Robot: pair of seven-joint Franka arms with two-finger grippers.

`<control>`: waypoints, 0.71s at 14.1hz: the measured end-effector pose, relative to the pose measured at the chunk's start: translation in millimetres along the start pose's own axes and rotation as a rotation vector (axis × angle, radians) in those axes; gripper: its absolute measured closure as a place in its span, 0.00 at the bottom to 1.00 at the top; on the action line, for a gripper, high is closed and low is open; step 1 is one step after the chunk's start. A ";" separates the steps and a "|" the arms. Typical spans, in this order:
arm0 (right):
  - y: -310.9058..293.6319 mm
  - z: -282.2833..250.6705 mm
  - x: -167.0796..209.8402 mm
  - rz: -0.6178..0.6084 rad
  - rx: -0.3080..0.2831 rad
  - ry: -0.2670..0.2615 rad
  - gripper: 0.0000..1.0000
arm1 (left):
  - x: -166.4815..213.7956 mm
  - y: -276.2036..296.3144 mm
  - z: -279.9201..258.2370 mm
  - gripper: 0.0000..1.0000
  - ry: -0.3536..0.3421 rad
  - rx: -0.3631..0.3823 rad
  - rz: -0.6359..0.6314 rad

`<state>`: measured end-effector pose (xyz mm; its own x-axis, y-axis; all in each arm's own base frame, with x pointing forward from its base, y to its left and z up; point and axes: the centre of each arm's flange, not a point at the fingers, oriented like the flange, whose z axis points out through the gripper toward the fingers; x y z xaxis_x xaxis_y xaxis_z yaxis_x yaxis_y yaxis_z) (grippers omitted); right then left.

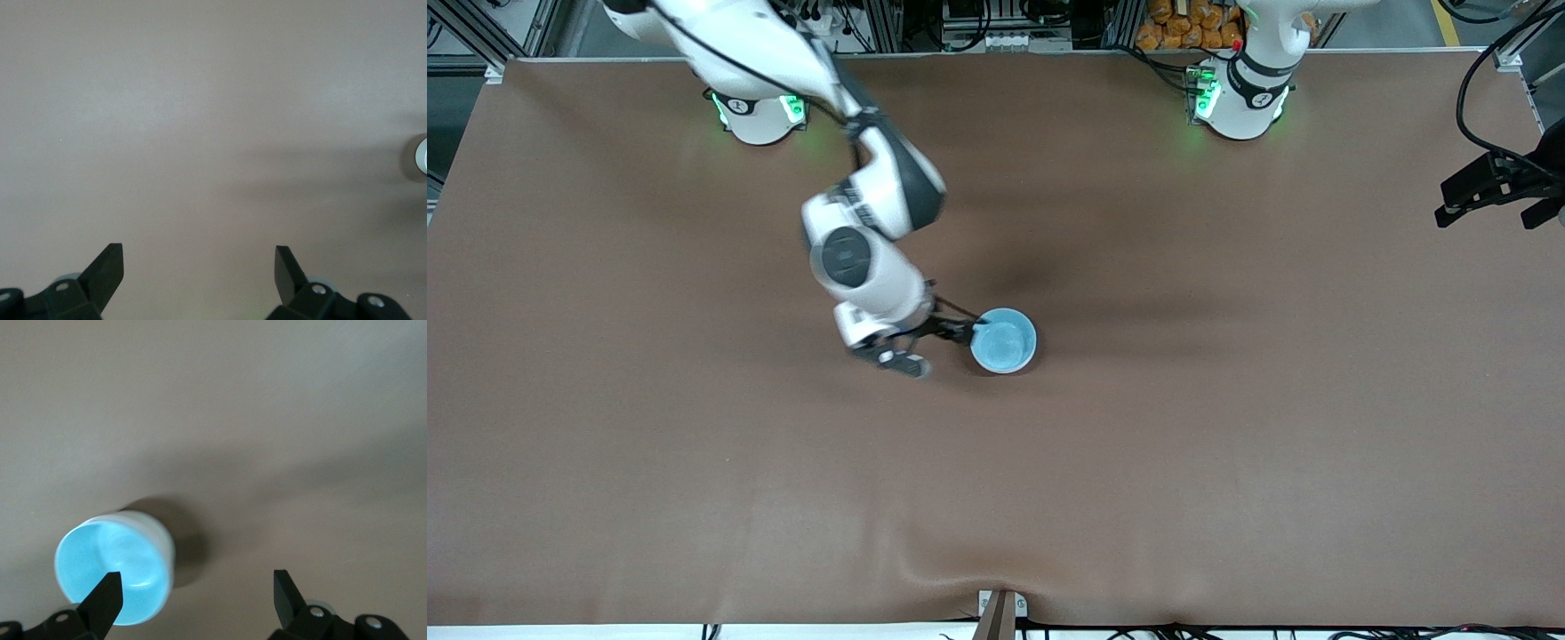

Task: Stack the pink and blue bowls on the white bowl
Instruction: 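Open the right gripper and withdraw it from the stacked bowls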

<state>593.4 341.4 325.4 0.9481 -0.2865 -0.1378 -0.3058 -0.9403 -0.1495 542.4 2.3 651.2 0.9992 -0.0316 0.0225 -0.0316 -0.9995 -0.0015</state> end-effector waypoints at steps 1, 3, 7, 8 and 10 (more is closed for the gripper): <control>30.5 -24.6 23.9 -0.031 -0.001 -0.009 0.00 | 0.1 -0.2 0.3 0.00 -0.001 0.000 0.000; 100.0 -65.8 68.9 -0.086 0.005 -0.025 0.00 | 0.5 -0.1 1.0 0.00 -0.002 0.000 0.000; 234.6 -123.7 123.5 -0.194 0.030 -0.051 0.00 | 0.8 0.2 1.0 0.00 -0.002 0.000 0.000; 255.5 -137.6 125.1 -0.208 0.037 -0.061 0.00 | 0.9 0.5 1.1 0.00 -0.002 0.000 0.001; 278.4 -169.8 117.1 -0.227 0.043 -0.072 0.00 | 1.1 2.5 1.2 0.00 -0.002 0.000 0.005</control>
<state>634.0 14.8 433.9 0.9848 -0.0538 -0.1651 -0.0908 -0.9700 -0.2256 543.5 -0.3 650.0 0.9991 -0.0362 0.0205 -0.0362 -0.9993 -0.0015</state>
